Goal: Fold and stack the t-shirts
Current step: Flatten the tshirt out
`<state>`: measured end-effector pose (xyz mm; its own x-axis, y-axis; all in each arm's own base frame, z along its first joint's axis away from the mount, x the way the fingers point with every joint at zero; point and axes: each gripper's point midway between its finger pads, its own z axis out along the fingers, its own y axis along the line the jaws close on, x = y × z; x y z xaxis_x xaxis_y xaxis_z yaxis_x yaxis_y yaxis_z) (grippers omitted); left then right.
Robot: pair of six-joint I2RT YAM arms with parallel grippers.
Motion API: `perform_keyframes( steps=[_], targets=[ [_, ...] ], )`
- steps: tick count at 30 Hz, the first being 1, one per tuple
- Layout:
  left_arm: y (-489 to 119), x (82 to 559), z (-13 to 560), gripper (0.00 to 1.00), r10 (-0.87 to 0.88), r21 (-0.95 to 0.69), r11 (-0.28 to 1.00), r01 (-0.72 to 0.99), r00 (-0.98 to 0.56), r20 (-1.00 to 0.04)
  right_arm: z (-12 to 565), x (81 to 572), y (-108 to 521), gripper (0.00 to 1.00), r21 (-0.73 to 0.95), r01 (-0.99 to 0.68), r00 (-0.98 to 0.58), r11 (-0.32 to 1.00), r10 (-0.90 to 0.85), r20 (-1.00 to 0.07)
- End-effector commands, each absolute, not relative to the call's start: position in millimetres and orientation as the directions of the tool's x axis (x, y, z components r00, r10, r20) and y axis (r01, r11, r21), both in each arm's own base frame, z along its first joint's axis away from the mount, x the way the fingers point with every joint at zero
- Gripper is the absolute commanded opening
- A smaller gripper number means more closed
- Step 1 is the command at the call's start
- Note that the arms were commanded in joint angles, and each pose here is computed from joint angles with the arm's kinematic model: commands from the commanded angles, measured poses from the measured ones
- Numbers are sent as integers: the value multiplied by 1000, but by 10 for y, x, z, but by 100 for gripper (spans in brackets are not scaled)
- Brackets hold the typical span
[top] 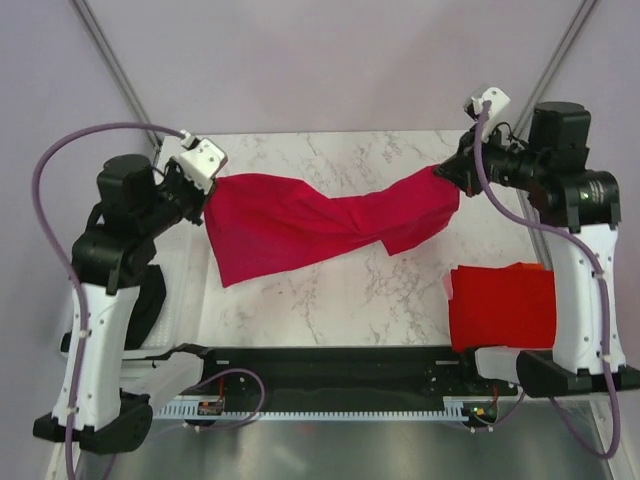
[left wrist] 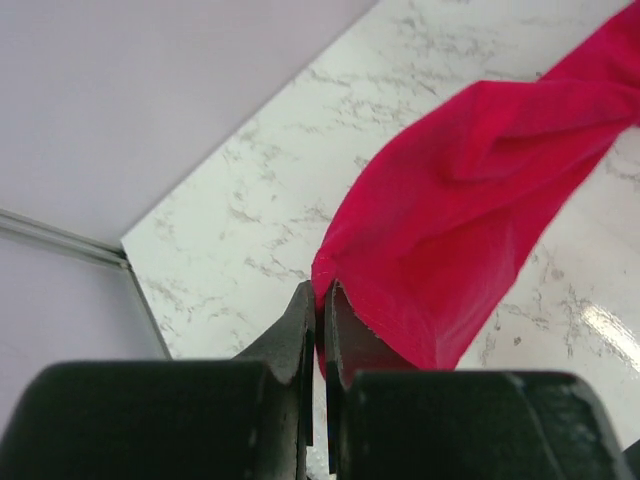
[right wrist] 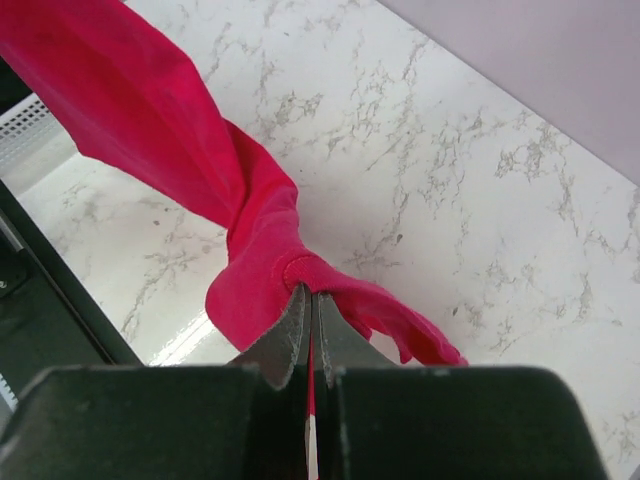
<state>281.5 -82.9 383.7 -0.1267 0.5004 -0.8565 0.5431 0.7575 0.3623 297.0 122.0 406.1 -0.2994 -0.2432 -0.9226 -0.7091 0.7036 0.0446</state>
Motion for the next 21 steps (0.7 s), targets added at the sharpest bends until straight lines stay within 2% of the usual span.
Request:
perform_keyframes(
  steps=[1,4,8,12,16,21],
  targets=[
    [-844,2601,4090,2,482,403,747,529,-13,-876,4328,2555,1216,0,28,-707,-244,707,-207,-947],
    [-839,2526,4097,2,483,412,741,529,5,-875,4401,2484,1203,0,32,-692,-233,721,-182,-955],
    [-909,2706,3824,2,510,398,713,577,-38,-859,4126,2632,1211,0,72,-685,-296,725,-187,-937],
    [-997,3055,3162,3,543,308,694,651,-192,-817,3616,2986,1207,0,120,-677,-398,726,-223,-890],
    [-1121,3402,2287,4,589,164,661,733,-370,-719,3015,3301,1192,0,160,-676,-495,720,-282,-822],
    [-1202,3786,1499,7,589,33,681,731,-521,-617,2128,3742,1226,0,270,-636,-639,723,-297,-710]
  ],
)
